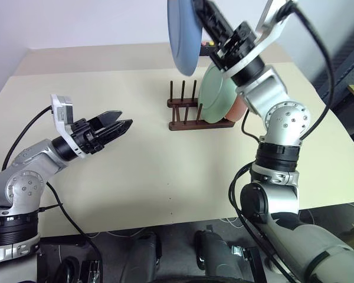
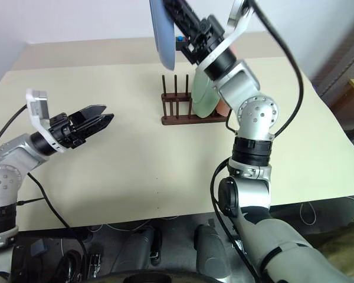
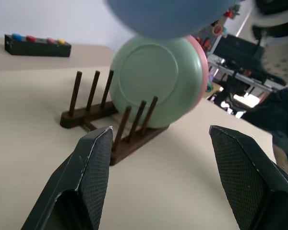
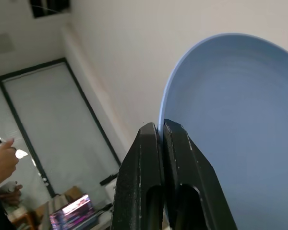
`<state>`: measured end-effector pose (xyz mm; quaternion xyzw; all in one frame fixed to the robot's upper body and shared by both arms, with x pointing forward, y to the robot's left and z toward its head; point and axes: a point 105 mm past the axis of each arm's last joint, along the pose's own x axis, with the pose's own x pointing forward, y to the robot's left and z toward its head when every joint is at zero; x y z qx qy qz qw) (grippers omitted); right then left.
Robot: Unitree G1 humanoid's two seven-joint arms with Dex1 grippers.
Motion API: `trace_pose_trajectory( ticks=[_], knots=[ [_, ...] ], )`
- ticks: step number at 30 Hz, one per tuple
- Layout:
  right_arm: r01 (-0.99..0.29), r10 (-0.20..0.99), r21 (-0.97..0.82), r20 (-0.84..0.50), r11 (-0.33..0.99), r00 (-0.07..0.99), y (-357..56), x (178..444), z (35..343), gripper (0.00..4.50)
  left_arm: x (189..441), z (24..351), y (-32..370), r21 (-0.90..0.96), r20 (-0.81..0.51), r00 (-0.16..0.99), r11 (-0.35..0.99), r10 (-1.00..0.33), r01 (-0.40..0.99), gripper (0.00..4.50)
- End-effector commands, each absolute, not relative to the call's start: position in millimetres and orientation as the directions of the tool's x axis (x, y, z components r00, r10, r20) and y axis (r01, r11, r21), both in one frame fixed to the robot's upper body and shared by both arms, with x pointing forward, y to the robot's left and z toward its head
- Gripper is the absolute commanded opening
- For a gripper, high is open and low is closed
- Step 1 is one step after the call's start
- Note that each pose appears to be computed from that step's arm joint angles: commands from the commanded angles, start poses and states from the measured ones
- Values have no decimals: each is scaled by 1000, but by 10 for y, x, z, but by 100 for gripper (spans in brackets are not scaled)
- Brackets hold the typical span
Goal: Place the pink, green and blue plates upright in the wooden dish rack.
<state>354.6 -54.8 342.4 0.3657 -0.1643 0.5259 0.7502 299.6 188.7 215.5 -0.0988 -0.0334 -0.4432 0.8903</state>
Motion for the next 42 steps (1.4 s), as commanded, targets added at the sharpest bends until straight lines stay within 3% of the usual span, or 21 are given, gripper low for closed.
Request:
trace_pose_trajectory(
  ticks=[1, 27, 42],
  knots=[
    [-918, 657, 380, 664, 112, 356, -553, 3524, 3447, 0, 2922, 2310, 1948, -49, 163, 600, 601, -783, 798, 327],
    [-844, 640, 500, 588, 192, 494, -734, 3737, 2966, 0, 2868, 2319, 1923, -25, 167, 591, 596, -789, 802, 327],
    [-805, 664, 540, 512, 245, 545, -641, 3786, 2720, 0, 2875, 2296, 1910, -43, 153, 594, 595, -790, 802, 327]
  ],
)
